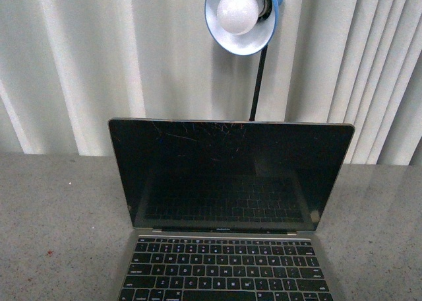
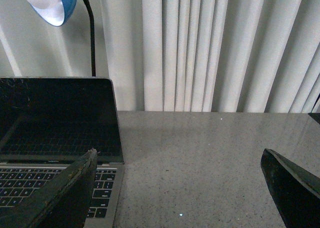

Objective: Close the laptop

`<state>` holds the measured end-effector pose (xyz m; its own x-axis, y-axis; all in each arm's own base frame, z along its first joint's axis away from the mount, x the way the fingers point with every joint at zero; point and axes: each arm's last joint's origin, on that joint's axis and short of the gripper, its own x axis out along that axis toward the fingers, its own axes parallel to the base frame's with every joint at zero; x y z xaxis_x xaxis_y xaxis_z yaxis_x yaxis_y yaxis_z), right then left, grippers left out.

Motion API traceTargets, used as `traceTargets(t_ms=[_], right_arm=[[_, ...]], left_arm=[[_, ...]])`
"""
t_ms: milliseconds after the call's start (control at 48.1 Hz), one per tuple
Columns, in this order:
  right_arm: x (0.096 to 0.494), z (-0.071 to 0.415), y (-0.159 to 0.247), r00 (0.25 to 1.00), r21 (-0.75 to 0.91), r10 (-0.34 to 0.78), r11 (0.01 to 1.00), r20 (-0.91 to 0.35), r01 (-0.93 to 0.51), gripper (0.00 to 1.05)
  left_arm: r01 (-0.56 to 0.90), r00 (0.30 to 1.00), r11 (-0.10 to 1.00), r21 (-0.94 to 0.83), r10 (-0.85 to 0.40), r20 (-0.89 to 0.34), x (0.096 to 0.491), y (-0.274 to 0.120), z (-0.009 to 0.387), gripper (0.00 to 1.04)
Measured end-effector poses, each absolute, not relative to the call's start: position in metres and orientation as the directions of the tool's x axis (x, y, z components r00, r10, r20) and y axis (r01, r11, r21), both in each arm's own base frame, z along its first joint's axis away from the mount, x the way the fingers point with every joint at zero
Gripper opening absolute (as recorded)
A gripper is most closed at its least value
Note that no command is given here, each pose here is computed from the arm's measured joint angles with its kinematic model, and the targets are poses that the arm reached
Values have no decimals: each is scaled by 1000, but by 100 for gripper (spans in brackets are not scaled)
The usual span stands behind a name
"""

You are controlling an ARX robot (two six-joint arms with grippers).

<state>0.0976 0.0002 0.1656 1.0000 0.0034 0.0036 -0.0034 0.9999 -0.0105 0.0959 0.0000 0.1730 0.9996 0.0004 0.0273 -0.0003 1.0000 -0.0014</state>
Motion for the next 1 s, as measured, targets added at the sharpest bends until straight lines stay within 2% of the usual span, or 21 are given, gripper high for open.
traceTargets(t_ms=[997], right_arm=[[98,166,0,1000,-10,3,1000,4,-3,97]], left_arm=[[0,1000,1000,-1,0,27,96,0,173,98]])
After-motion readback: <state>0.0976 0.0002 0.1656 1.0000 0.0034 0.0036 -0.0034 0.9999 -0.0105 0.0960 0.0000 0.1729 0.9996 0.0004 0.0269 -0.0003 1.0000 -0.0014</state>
